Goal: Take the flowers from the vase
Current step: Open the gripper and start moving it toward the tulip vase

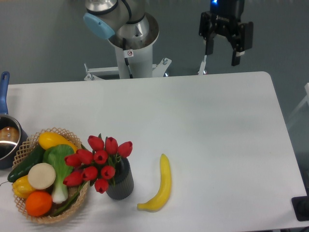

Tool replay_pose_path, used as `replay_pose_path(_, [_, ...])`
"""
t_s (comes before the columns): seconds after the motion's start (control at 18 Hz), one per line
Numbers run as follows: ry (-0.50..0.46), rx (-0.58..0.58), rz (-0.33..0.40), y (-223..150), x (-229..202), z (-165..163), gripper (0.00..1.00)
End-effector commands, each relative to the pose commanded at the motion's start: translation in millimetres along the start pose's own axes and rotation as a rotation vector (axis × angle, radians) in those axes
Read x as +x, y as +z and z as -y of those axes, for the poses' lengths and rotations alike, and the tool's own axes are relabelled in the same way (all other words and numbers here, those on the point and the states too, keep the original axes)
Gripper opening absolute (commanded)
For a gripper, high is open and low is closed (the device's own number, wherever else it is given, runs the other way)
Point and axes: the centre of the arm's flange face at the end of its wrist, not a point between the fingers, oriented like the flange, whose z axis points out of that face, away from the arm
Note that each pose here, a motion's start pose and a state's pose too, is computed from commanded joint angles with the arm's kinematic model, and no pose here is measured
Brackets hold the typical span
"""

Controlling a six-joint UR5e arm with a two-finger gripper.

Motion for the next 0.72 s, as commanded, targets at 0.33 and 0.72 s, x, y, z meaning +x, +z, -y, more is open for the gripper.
replay_pose_path(0.33, [-0.017,-0.002,0.002,2,-1,-5,1.0])
replay_pose_path(0.72, [-0.094,0.085,0.0,21,14,0,1.0])
